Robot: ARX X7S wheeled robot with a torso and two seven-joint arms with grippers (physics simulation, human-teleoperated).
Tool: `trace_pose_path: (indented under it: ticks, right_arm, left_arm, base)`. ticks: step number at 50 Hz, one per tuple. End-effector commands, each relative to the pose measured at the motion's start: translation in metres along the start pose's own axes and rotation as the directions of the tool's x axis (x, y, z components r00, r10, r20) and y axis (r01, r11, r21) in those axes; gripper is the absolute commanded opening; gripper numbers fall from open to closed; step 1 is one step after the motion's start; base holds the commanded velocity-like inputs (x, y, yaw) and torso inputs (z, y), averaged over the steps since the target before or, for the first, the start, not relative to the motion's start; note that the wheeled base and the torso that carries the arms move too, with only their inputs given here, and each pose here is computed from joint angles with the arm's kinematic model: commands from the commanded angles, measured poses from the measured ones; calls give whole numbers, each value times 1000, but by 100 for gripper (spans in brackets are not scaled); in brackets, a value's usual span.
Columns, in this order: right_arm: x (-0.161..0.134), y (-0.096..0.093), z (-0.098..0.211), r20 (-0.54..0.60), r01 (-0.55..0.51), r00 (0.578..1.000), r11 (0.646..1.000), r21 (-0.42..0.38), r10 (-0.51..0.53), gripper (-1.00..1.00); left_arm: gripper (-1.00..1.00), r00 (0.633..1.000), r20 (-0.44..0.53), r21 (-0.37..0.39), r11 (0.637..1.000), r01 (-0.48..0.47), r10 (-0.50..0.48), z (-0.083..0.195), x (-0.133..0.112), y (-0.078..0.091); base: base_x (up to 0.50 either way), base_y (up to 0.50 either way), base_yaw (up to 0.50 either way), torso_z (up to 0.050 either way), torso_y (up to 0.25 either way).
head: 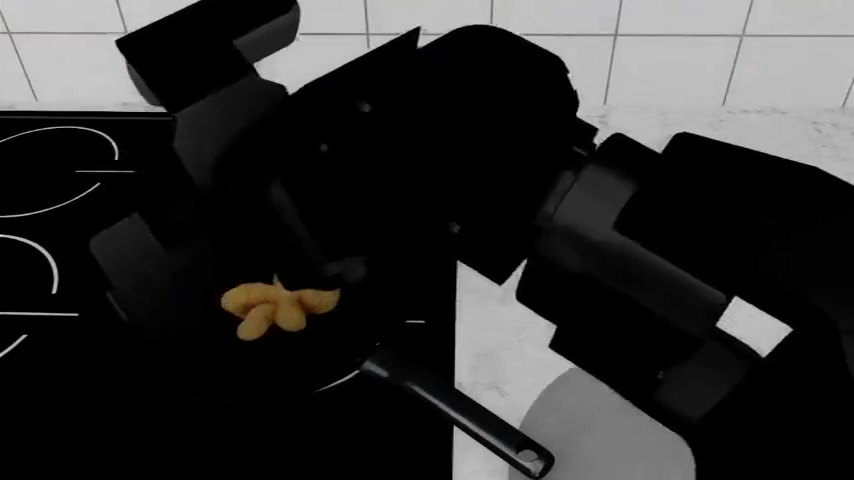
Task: Pick the ginger from the plate and place it in the pan.
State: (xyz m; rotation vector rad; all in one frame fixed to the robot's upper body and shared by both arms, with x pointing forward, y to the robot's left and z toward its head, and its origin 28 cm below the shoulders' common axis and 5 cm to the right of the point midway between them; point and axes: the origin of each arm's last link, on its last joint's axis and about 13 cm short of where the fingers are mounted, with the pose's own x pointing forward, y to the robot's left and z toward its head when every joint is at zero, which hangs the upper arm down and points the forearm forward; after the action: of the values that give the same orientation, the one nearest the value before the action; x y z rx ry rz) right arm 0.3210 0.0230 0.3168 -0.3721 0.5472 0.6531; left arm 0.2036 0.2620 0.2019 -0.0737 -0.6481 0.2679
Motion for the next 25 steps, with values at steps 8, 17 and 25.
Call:
trace_pose_path:
  ticks: [8,17,25]
  right_arm:
    - [-75,9,1,190,54,980,999,-7,-51,100]
    - [-117,10,-38,313,109,940,989,98,-135,100]
    - [-141,18,-84,374,155,900,966,205,-224,100]
  left_arm:
    - [100,1000,8,-3,1000,8,-8,6,-4,-2]
    - [100,1000,5,-4,1000,16,-16,7,-4,-5]
    - [100,1000,0,-5,1000,29,-29,7,-5,-10]
  base:
    - [0,0,0,0,0]
    - [0,0,0,0,0]
    - [0,0,0,0,0]
